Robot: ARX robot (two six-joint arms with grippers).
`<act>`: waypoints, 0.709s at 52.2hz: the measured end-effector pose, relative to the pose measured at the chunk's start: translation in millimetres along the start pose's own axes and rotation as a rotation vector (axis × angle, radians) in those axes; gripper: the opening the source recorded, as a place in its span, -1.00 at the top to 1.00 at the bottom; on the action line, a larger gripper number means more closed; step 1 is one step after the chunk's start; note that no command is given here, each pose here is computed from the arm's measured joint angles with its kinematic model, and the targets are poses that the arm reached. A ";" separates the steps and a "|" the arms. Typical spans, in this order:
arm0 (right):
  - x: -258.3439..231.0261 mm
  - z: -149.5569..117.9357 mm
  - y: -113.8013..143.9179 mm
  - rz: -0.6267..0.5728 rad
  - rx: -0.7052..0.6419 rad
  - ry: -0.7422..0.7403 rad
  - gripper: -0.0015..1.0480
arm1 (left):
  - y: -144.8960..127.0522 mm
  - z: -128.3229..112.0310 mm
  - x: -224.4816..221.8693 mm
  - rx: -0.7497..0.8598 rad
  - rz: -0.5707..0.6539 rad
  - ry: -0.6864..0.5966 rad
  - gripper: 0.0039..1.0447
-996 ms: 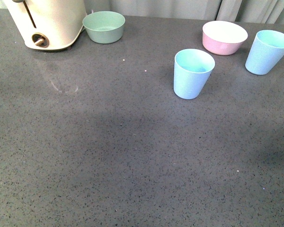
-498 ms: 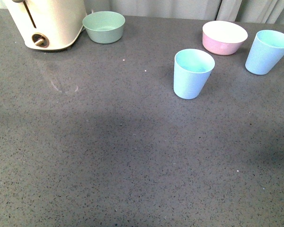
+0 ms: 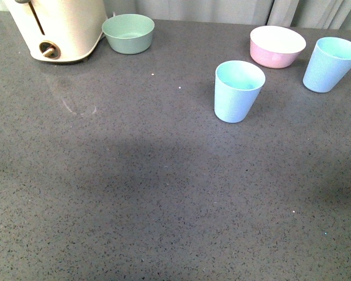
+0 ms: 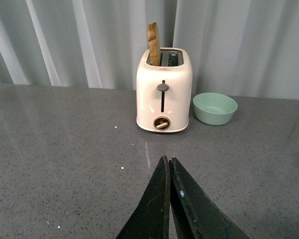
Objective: Stack blue cups with both arms
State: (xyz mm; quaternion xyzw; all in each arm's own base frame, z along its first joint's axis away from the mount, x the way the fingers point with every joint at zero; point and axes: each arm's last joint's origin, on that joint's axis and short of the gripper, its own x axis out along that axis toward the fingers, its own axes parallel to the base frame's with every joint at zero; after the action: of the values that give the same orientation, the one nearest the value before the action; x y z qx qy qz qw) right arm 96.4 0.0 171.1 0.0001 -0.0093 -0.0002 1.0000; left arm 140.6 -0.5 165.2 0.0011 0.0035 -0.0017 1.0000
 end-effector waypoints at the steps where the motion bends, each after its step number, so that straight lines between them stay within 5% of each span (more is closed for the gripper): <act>1: 0.0 0.0 0.0 0.000 0.000 0.000 -0.83 | 0.0 0.4 -0.9 0.000 0.000 -0.001 0.97; 37: 0.0 0.0 0.0 0.000 0.000 0.000 -0.83 | 0.0 6.1 -27.5 0.000 0.000 -0.022 0.97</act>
State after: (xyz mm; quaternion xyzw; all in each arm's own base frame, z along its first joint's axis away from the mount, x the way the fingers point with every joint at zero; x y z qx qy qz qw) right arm 96.4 0.0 171.1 0.0001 -0.0093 -0.0002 1.0000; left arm 113.2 -0.4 171.5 0.0008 -0.0075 -0.0017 1.0000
